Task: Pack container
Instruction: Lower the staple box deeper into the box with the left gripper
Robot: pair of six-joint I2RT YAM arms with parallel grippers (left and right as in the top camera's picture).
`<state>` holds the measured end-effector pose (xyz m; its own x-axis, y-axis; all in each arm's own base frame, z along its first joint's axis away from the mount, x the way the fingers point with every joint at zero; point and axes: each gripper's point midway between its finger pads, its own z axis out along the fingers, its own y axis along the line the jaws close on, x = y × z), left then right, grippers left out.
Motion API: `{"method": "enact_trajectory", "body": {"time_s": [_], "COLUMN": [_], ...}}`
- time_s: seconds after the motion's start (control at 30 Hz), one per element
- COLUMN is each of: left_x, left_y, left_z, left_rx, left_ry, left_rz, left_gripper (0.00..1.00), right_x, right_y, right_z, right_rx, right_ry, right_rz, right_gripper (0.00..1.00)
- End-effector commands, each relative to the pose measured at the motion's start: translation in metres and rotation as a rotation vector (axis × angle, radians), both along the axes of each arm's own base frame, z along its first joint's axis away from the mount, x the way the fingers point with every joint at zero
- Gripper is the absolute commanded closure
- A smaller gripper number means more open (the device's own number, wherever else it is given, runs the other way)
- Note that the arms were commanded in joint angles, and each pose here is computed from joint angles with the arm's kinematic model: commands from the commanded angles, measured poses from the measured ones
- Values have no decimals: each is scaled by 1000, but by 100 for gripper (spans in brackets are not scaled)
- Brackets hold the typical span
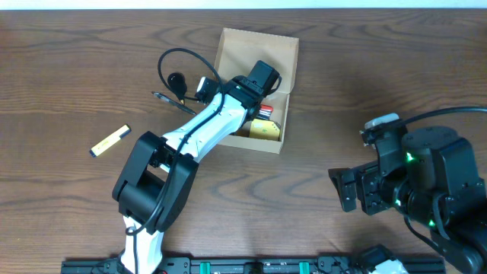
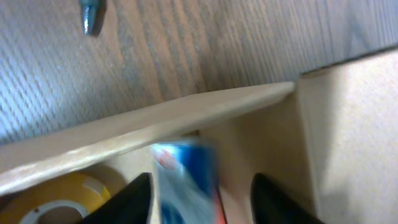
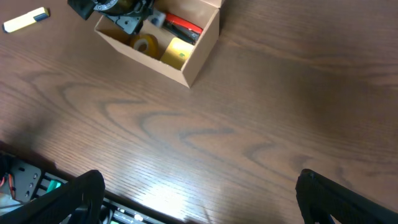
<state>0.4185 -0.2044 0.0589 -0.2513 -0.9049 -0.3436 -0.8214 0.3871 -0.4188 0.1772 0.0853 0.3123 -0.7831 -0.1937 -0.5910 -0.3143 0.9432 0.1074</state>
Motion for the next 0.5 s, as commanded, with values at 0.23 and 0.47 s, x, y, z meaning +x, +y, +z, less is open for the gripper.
{"method": "enact_trajectory", "body": {"time_s": [0.23,0.47], "left_x": [9,8], "left_y": [0,-3], "left_z": [8,7], "left_rx": [-2,-17], "left_ry": [-41,-36], "left_rz": [19,12], "left_gripper": [41,91], "right_x": [1,1], "right_y": [-3,-3], "right_z": [4,4], "right_rx": [-8,-8], "right_ry": [-18,-17], "right_rz": [-6,-6], "right_gripper": [1,1]}}
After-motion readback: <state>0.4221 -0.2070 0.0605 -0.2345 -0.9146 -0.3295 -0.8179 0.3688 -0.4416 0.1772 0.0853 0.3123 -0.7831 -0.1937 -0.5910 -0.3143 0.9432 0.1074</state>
